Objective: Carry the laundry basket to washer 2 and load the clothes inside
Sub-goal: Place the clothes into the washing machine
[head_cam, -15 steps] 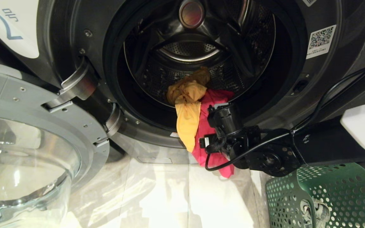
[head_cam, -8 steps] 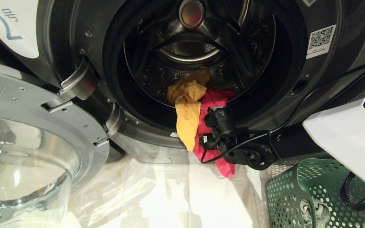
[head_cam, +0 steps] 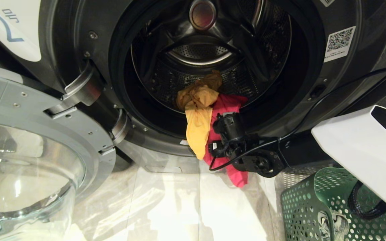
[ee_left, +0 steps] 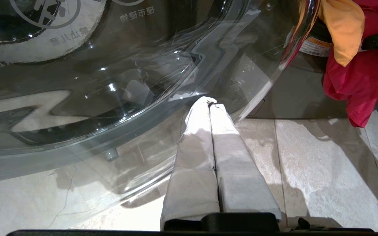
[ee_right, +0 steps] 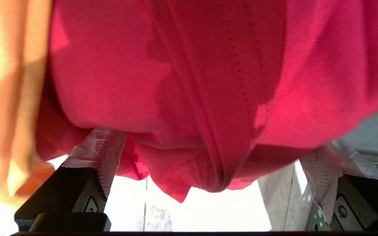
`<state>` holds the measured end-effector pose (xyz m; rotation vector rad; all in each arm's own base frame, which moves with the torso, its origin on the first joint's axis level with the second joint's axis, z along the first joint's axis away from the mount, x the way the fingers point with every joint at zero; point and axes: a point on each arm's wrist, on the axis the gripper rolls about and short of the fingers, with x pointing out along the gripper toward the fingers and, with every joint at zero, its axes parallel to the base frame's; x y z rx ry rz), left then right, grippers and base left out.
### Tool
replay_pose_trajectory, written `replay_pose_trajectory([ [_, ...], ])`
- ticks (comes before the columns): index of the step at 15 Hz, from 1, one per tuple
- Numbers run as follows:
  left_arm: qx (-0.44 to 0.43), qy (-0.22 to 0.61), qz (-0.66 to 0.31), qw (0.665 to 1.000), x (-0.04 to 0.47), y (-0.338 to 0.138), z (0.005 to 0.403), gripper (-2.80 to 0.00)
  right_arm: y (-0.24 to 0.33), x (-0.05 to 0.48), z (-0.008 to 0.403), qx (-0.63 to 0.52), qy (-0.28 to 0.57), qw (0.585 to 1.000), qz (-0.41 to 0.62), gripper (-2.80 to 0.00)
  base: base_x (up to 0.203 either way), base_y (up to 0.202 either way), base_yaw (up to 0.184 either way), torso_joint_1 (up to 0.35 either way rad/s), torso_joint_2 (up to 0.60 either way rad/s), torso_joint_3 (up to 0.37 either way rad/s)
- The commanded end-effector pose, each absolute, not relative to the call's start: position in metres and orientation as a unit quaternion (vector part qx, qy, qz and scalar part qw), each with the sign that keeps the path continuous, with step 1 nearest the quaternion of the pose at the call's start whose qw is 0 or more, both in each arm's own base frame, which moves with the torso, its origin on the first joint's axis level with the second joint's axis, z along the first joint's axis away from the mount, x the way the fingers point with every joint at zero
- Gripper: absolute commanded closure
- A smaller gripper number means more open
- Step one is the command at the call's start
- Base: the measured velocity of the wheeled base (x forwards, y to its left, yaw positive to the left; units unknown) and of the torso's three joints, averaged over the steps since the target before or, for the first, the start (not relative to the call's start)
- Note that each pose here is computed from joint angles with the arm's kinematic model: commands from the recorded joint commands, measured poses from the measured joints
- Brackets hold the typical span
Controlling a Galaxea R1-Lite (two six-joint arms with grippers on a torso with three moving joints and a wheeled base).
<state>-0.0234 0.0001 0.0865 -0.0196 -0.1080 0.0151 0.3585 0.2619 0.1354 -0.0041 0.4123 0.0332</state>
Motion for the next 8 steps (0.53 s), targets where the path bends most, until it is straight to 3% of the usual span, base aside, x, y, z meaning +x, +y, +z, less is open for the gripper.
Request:
replay_pose_trajectory([
  [1,-0.010,-0.035,0.009,0.999,-0.020,0.000,0.075,0.00,0.263,0.352,0.144,0.000,0.201,0.979,0.021,-2.80,0.000,0.000,0.000,0.000,0.00,0.000],
  [2,-0.010,-0.035,0.009,0.999,-0.020,0.000,0.075,0.00,0.264,0.353,0.140,-0.002,0.204,0.979,0.020,0.00,0.000,0.000,0.000,0.000,0.00,0.000],
  [8,-0.010,-0.035,0.008,0.999,-0.020,0.000,0.075,0.00,0.266,0.358,0.121,0.007,0.222,0.975,0.011,0.00,0.000,0.000,0.000,0.000,0.00,0.000],
])
